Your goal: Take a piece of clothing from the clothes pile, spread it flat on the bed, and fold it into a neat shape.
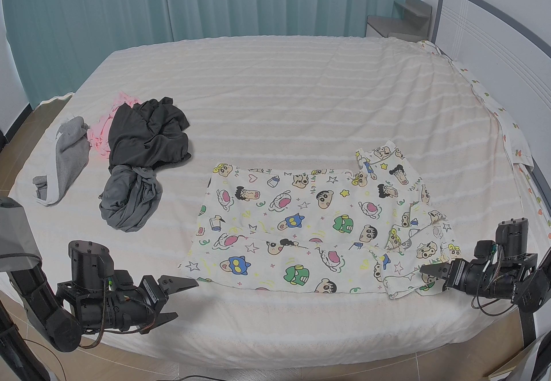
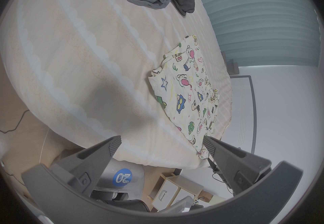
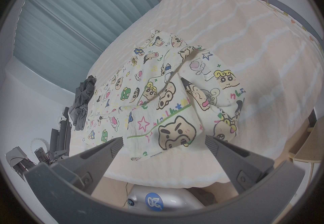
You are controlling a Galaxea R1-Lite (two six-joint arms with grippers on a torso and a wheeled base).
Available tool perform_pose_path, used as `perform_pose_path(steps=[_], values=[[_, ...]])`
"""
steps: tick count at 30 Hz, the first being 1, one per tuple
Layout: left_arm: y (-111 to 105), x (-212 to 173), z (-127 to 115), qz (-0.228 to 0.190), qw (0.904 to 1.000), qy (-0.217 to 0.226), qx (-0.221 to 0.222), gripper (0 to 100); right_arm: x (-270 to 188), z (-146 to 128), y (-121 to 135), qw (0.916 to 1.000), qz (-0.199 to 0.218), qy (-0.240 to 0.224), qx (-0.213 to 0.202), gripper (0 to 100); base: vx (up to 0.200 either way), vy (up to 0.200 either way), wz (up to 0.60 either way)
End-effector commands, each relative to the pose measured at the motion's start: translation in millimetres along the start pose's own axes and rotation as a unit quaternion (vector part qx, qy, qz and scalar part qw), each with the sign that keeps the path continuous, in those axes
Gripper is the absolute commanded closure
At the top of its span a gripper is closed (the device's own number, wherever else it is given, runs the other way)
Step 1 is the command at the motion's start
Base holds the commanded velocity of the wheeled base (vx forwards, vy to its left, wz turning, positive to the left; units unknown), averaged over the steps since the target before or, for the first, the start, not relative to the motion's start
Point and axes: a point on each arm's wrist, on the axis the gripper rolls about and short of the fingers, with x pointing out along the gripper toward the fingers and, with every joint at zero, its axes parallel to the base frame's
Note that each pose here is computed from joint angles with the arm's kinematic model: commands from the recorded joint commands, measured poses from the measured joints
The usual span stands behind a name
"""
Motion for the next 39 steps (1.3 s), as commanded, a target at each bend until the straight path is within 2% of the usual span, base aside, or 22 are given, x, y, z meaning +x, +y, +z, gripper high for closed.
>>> perform_pose_path(steps=[1, 11, 12, 22, 32, 39], values=[[0, 0, 0, 0.001, 1.0, 0.0, 0.0, 0, 4, 2, 0, 1.0, 0.002, 0.002, 0.001, 0, 0.0, 0.0, 0.0], [1, 1, 0, 0.002, 1.0, 0.001, -0.001, 0, 16, 4, -3, 0.9999, -0.003, 0.01, 0.003, 0, 0.0, 0.0, 0.0], [1, 1, 0, 0.002, 1.0, 0.001, -0.001, 0, 17, 4, -3, 0.9999, -0.003, 0.01, 0.004, 100, 0.0, 0.0, 0.0], [1, 1, 0, 0.002, 1.0, 0.002, -0.001, 0, 14, -4, -4, 0.9997, -0.006, 0.025, 0.003, 100, 0.0, 0.0, 0.0], [1, 1, -1, 0.002, 1.0, 0.002, -0.001, 0, -12, -12, 0, 1.0, 0.003, 0.009, 0.0, 100, 0.0, 0.0, 0.0], [0, 1, -1, 0.001, 1.0, 0.003, 0.0, 0, -2, -25, -9, 0.9982, -0.019, 0.054, 0.018, 100, 0.0, 0.0, 0.0]])
